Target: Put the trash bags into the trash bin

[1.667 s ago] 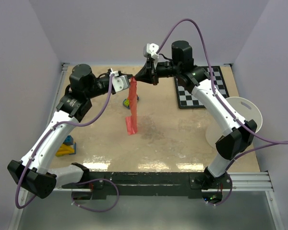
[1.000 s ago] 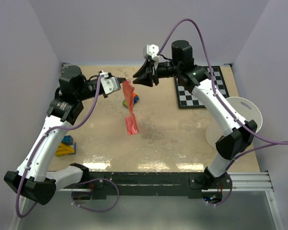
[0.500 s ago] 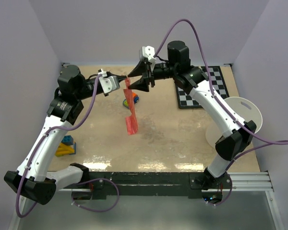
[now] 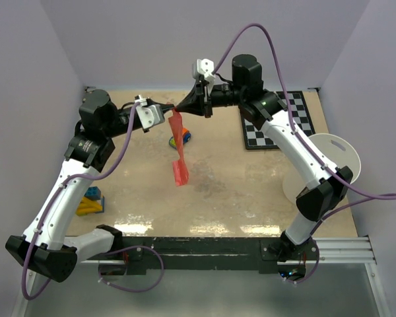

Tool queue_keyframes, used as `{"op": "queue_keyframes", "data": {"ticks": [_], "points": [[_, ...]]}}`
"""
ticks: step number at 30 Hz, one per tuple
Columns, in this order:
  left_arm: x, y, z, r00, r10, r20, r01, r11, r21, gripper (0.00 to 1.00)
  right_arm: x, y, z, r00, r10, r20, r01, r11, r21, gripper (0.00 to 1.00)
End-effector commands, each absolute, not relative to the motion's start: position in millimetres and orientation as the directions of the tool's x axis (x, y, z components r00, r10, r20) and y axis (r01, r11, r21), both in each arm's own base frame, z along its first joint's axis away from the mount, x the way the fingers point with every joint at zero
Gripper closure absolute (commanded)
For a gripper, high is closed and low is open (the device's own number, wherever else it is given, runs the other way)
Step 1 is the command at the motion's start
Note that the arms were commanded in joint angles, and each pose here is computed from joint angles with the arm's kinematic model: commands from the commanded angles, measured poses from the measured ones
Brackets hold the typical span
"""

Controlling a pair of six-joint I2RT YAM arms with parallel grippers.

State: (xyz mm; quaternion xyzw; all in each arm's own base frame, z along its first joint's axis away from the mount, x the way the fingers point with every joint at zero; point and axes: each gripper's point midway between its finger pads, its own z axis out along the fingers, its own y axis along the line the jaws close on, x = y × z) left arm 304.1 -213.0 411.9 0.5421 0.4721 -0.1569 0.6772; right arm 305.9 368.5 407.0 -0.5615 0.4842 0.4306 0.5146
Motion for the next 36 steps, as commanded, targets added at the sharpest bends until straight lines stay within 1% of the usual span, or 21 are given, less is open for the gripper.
{"op": "queue_keyframes", "data": {"ticks": [1, 8, 14, 17, 22, 26, 27, 28, 29, 30, 32, 34, 36], "points": [[304, -212, 416, 0.528, 0.301, -0.794, 0.703, 0.370, 0.608, 1.00, 311, 368, 425, 0.181, -0.070, -0.981, -0.982, 0.042, -0.184, 1.00], [310, -201, 412, 0.532, 0.355, -0.769, 0.655, 0.404, 0.639, 1.00, 320, 350, 418, 0.168, -0.103, -0.980, -0.980, 0.093, -0.178, 1.00], [310, -198, 410, 0.528, 0.366, -0.767, 0.649, 0.408, 0.642, 1.00, 323, 345, 414, 0.166, -0.113, -0.980, -0.979, 0.105, -0.178, 1.00], [310, -196, 410, 0.530, 0.379, -0.759, 0.638, 0.412, 0.651, 1.00, 333, 340, 413, 0.166, -0.122, -0.979, -0.973, 0.144, -0.183, 1.00], [307, -189, 405, 0.531, 0.419, -0.737, 0.618, 0.403, 0.675, 1.00, 360, 317, 414, 0.152, -0.134, -0.979, -0.951, 0.251, -0.182, 1.00], [305, -188, 402, 0.533, 0.424, -0.732, 0.616, 0.398, 0.680, 1.00, 364, 311, 423, 0.159, -0.118, -0.980, -0.943, 0.277, -0.186, 1.00], [304, -189, 403, 0.539, 0.418, -0.731, 0.615, 0.398, 0.681, 1.00, 359, 313, 428, 0.161, -0.102, -0.982, -0.950, 0.252, -0.182, 0.96], [304, -189, 406, 0.544, 0.412, -0.731, 0.613, 0.399, 0.682, 1.00, 353, 315, 433, 0.166, -0.089, -0.982, -0.959, 0.217, -0.182, 0.75], [305, -191, 405, 0.544, 0.406, -0.734, 0.619, 0.396, 0.678, 1.00, 343, 320, 437, 0.174, -0.074, -0.982, -0.967, 0.176, -0.184, 0.60], [304, -192, 405, 0.548, 0.401, -0.734, 0.621, 0.392, 0.679, 1.00, 335, 327, 439, 0.174, -0.065, -0.983, -0.972, 0.149, -0.182, 0.50], [305, -195, 407, 0.556, 0.390, -0.734, 0.624, 0.387, 0.678, 1.00, 321, 339, 435, 0.179, -0.066, -0.982, -0.979, 0.091, -0.184, 0.38], [305, -198, 406, 0.562, 0.380, -0.735, 0.630, 0.379, 0.678, 1.00, 313, 351, 426, 0.170, -0.073, -0.983, -0.984, 0.040, -0.173, 0.34], [305, -200, 408, 0.568, 0.366, -0.737, 0.635, 0.374, 0.675, 1.00, 307, 360, 422, 0.159, -0.068, -0.985, -0.987, 0.009, -0.160, 0.33]]}}
